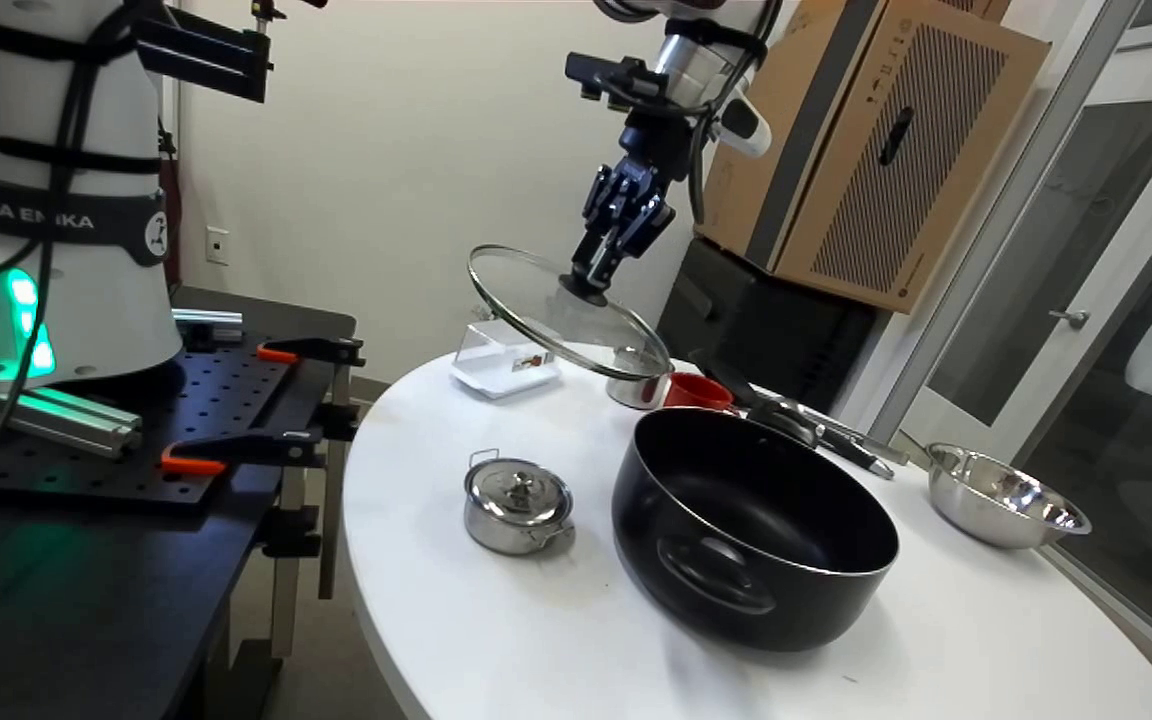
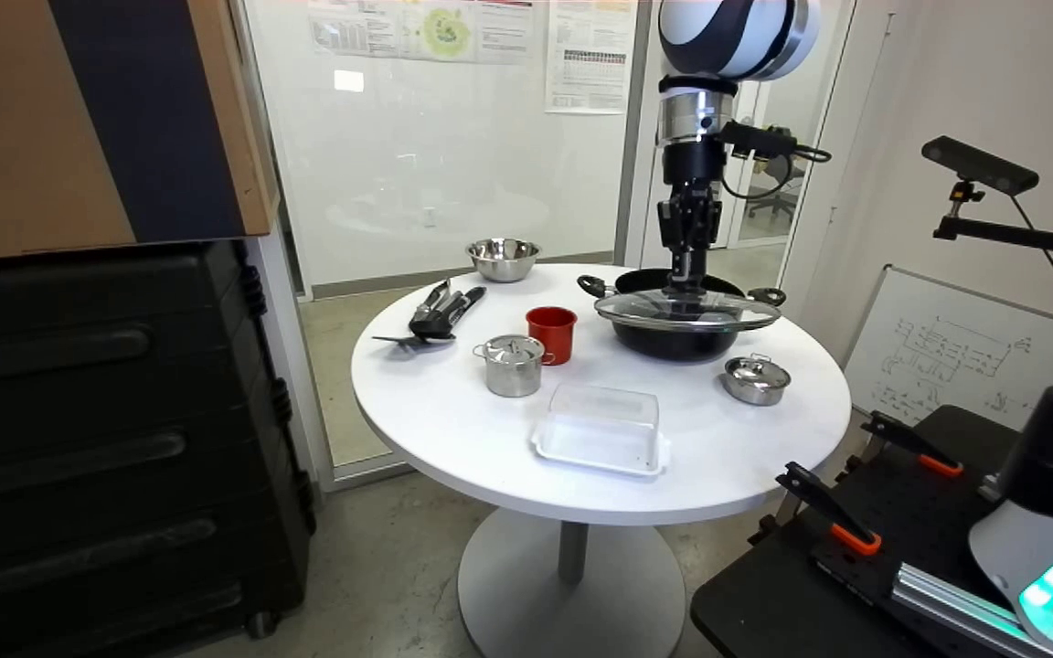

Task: Remove the lid from the pot and put it on the table, pick up the lid and put it back on the pot

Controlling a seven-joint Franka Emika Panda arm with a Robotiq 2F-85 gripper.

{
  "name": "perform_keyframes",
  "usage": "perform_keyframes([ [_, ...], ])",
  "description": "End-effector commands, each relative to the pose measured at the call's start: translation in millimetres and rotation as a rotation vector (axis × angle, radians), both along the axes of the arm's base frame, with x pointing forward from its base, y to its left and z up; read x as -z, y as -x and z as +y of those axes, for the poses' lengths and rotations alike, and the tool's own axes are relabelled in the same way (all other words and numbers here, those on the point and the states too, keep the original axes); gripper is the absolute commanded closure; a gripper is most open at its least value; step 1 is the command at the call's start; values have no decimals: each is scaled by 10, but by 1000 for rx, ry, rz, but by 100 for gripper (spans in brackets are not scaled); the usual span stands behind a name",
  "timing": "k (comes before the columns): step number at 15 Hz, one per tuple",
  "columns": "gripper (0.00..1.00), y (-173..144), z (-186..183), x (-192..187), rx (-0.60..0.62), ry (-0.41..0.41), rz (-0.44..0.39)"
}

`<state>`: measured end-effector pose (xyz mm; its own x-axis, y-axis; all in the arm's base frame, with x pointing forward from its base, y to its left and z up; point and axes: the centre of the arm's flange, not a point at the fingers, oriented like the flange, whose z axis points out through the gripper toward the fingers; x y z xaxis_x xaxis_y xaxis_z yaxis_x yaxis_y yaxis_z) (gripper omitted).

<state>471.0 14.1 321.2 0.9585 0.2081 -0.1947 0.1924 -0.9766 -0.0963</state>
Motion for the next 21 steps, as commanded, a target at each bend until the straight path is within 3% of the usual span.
perform_keyframes([
  [1,76,63,33,-13,-29,-11,52],
  [11,76,-163,-131,441,29,-3,176],
  [21,76,-453,-355,643,100,1,169],
])
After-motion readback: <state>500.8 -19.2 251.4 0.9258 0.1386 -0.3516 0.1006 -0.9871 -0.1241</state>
